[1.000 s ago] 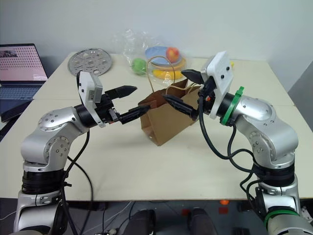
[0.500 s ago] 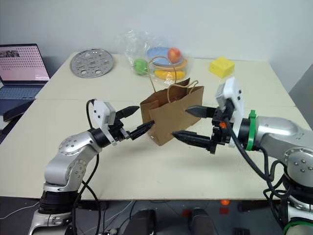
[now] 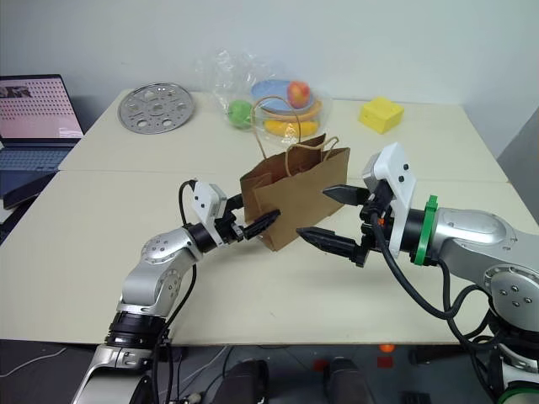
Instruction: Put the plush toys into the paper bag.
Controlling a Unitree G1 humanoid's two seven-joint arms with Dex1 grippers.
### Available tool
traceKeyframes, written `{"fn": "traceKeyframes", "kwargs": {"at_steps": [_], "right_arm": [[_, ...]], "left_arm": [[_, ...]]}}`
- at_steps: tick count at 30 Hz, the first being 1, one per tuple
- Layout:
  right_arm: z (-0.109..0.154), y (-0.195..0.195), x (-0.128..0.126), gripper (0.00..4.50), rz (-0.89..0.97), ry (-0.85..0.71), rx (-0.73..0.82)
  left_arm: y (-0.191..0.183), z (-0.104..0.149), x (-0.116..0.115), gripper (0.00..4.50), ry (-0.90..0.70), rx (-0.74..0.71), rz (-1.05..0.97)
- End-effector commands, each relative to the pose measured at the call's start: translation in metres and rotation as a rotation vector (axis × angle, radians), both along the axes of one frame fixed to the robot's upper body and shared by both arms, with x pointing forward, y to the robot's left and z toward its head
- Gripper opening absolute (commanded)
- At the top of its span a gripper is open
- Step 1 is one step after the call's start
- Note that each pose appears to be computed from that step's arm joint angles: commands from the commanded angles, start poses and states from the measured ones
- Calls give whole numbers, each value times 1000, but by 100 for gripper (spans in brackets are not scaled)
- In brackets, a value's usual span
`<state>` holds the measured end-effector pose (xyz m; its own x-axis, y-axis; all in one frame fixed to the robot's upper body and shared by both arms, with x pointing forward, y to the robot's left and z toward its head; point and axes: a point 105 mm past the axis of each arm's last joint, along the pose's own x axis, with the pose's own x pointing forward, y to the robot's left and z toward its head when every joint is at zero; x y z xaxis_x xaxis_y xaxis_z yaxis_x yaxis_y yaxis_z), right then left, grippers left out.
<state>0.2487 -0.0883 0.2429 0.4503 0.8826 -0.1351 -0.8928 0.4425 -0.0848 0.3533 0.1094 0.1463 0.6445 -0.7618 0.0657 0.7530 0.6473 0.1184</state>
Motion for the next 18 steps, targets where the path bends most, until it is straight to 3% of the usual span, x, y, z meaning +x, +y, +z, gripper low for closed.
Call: {"fn": "traceKeyframes", "kwargs": {"at_steps": [1, 6, 9, 18], "right_arm": [[10, 1, -5, 450, 7, -58, 10], [12, 4, -5, 450, 12, -80, 2], [15, 6, -6, 450, 19, -93, 5], [20, -2, -11, 450, -20, -127, -28]], "left_arm": [[-6, 16, 0, 233, -64, -4, -21], [-7, 14, 1, 74, -55, -6, -29], [-7, 14, 1, 1, -49, -11, -35], [-21, 32, 4, 1, -42, -51, -132]]}}
